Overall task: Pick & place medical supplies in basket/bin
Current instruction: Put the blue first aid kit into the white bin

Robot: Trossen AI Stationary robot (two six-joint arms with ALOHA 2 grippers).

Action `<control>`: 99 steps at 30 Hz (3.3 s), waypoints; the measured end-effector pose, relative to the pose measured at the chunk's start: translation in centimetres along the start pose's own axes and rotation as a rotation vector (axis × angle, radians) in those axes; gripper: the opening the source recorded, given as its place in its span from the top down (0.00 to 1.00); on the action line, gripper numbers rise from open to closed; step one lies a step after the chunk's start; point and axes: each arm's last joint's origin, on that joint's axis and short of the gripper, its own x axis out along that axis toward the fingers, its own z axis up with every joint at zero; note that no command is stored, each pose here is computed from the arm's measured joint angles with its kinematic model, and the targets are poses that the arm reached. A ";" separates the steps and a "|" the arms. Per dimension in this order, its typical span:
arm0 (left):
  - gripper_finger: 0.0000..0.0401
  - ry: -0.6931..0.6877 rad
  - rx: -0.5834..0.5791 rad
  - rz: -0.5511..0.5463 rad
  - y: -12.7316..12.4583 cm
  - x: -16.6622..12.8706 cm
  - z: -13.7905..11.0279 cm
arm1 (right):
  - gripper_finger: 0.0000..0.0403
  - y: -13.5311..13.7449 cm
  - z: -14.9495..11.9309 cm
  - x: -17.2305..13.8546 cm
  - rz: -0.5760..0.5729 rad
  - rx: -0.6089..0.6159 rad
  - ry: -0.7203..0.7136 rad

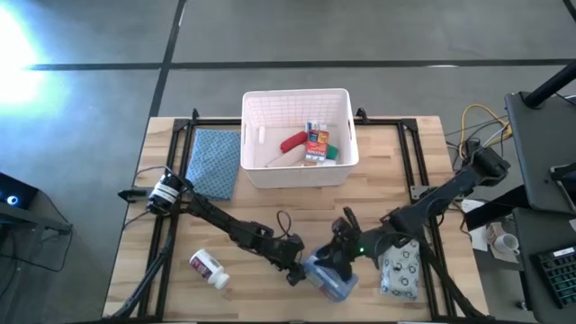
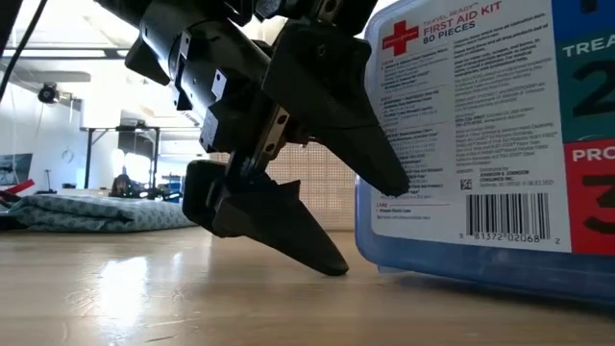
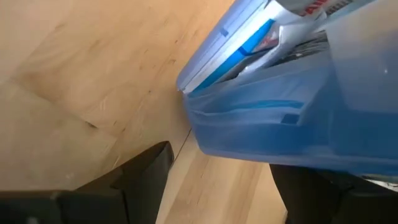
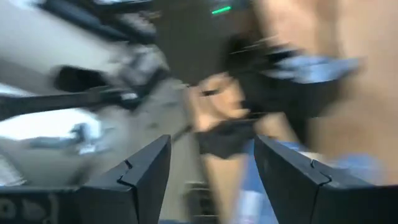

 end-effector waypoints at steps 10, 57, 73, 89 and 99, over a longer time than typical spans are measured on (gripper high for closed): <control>0.35 0.005 0.002 0.001 0.1 0.0 -0.1 | 0.46 -3.5 0.2 -4.2 -0.383 0.042 0.077; 0.35 -0.101 0.012 0.042 -6.3 -2.3 3.7 | 0.18 1.7 -2.7 2.1 -0.396 0.088 0.397; 0.35 -0.170 0.085 0.039 -7.3 -2.9 4.4 | 0.18 1.4 -3.6 1.5 -0.459 0.068 0.422; 0.35 -0.145 0.160 0.060 -7.4 -2.8 3.7 | 0.19 -0.1 -4.0 1.1 -0.573 0.062 0.448; 0.35 -0.090 0.168 0.157 -6.7 -3.0 2.8 | 0.29 -0.2 -4.1 1.0 -0.568 -0.019 0.479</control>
